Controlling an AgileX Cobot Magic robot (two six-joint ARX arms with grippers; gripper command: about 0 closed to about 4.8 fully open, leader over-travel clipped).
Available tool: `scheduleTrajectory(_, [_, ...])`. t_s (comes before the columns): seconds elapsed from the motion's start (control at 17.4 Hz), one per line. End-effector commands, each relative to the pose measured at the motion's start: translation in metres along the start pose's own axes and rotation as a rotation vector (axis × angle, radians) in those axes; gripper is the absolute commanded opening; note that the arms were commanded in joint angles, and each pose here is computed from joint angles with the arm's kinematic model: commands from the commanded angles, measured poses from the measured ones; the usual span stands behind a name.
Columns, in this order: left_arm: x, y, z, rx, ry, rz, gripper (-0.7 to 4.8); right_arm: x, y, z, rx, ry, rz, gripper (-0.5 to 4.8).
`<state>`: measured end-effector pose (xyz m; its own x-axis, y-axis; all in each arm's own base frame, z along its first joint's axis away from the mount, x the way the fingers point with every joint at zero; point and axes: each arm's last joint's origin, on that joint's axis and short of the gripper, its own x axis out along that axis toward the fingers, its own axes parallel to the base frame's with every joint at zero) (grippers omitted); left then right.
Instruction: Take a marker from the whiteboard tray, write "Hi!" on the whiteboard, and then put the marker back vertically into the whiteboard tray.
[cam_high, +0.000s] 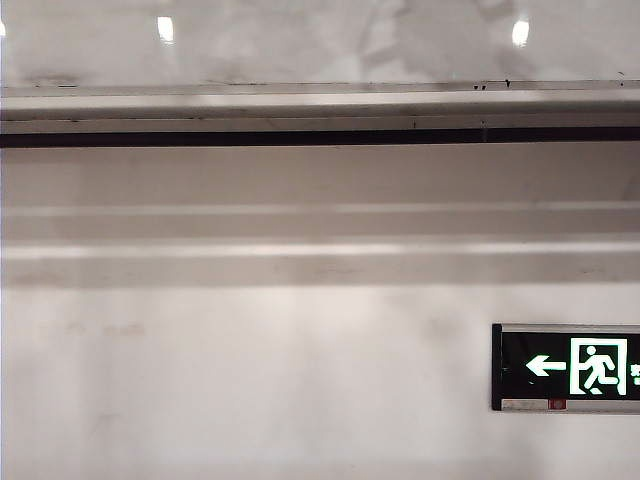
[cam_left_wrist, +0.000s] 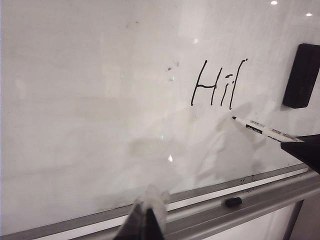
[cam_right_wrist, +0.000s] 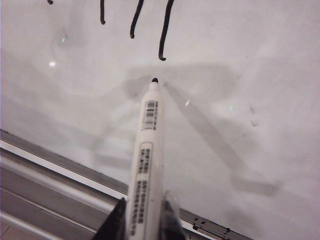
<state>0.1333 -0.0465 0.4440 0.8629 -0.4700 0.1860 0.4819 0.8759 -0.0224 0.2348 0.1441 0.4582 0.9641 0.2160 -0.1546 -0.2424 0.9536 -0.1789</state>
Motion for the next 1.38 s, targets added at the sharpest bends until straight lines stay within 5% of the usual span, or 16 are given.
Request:
scheduleTrajectory(0.06, [-0.001,-0.001,0.003,0.001,-0.016,-0.008,-0.06,0.0,0.0,0.003,0.025,-0.018,-0.002,-0.01])
scheduleTrajectory(1.38, [-0.001,-0.001,0.003,0.001,-0.016,-0.008,-0.06,0.011,0.002,0.002,0.035,-0.031,-0.072,-0.01])
